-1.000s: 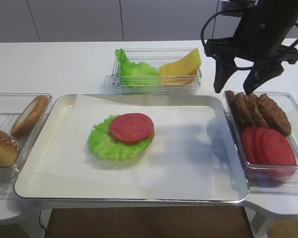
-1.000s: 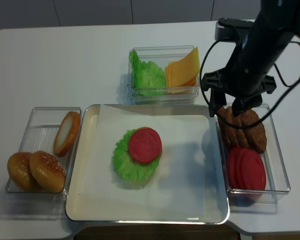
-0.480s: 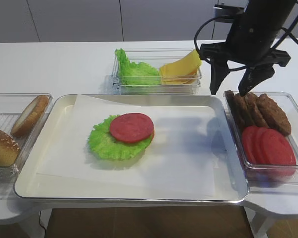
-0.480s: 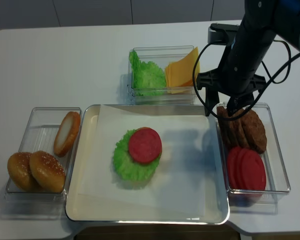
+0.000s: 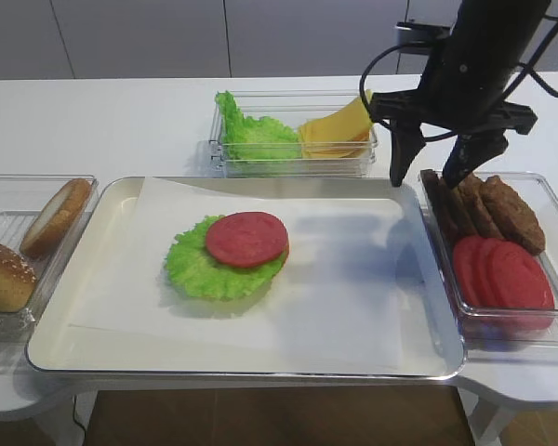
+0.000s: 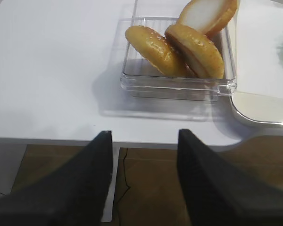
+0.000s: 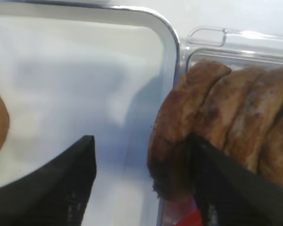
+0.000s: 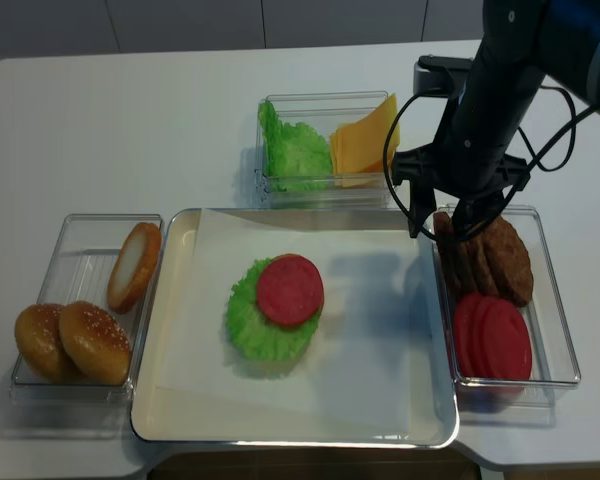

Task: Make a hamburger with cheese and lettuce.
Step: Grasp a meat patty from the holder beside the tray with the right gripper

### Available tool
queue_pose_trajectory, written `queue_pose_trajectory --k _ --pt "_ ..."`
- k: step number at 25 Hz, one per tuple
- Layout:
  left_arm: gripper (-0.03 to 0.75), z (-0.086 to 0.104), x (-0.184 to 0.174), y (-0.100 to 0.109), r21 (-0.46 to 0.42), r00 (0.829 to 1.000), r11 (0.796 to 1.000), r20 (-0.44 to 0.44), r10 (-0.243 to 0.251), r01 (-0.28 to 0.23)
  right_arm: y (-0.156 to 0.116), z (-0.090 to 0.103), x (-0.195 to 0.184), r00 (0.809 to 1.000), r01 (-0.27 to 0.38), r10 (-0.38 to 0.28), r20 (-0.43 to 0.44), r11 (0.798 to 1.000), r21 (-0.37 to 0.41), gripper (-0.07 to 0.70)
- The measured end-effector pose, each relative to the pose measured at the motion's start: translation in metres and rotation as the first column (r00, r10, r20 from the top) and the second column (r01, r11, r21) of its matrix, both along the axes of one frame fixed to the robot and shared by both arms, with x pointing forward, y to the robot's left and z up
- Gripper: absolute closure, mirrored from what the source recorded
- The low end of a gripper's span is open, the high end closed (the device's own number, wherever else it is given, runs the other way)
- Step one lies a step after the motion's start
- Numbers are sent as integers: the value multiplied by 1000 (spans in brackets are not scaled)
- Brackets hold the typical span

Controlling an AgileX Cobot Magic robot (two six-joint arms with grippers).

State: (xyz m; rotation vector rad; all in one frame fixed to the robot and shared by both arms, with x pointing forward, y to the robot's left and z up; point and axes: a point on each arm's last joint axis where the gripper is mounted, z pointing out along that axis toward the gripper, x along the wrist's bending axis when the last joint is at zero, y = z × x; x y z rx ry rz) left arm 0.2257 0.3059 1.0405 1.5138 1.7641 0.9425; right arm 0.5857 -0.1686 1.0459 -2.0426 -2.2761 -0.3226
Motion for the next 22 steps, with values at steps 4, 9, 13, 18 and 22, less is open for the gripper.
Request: queue_pose_trajectory --k 4,9,13,18,22 --pt "379 0 0 0 0 1000 1000 0 0 0 2 0 0 1000 4 -4 -9 1000 19 153" --pt "379 0 0 0 0 1000 1000 0 0 0 3 -8 3 1000 4 -4 -27 1000 10 153" --pt "379 0 0 0 0 1000 1000 0 0 0 3 -10 4 999 4 -3 -33 1000 9 154" --pt "379 0 0 0 0 1000 1000 0 0 0 3 -10 4 999 6 -5 -34 1000 9 154" --pt "379 0 0 0 0 1000 1000 0 0 0 3 -10 4 999 6 -5 -34 1000 9 153"
